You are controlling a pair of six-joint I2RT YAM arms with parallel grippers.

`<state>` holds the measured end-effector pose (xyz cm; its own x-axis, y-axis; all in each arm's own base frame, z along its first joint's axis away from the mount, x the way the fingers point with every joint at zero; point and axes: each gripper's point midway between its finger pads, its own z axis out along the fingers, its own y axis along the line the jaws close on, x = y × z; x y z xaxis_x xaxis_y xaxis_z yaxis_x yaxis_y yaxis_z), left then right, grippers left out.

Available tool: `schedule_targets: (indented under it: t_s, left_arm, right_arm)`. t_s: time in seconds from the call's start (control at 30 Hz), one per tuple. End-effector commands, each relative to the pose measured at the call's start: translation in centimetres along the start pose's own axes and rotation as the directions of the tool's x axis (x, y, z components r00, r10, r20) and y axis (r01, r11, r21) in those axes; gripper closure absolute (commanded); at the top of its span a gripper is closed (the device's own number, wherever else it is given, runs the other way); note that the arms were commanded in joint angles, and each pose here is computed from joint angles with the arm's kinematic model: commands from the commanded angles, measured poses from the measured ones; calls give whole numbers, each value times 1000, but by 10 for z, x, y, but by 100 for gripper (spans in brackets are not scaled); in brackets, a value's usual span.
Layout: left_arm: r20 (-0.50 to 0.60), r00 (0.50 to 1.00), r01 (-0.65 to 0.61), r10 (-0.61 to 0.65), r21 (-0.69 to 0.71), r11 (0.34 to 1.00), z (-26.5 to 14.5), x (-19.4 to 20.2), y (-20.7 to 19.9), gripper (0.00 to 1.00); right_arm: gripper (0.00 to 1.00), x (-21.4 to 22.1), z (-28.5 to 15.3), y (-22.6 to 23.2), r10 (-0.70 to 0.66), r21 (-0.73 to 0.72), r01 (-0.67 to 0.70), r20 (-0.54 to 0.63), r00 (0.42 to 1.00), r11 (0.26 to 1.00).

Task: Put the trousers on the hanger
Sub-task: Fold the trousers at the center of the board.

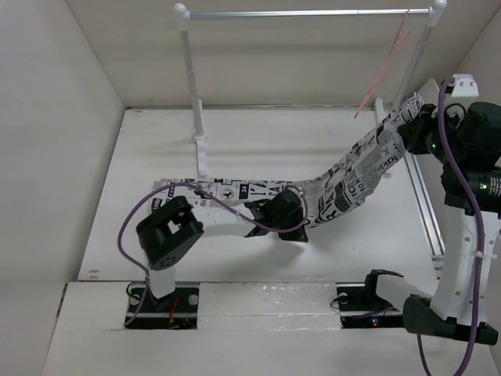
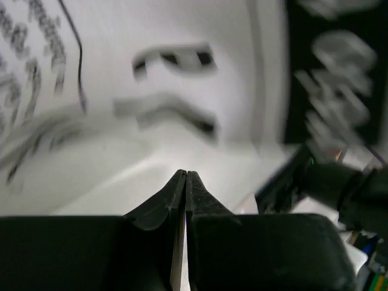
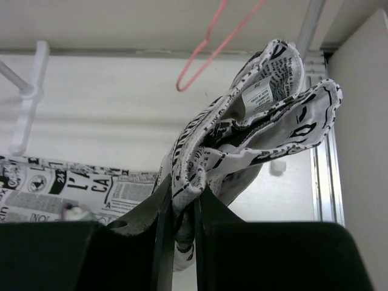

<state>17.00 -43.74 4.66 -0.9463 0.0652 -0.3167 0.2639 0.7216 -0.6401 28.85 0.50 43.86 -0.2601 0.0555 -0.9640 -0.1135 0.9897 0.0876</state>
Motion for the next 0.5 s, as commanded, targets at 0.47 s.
schedule_targets:
  t_s: [0.47]
  left_arm:
    - [179, 981, -65, 70, -35, 997, -22, -63, -1, 100]
  right_arm:
    - [100, 6, 0, -9, -47, 8, 47, 51, 998, 999]
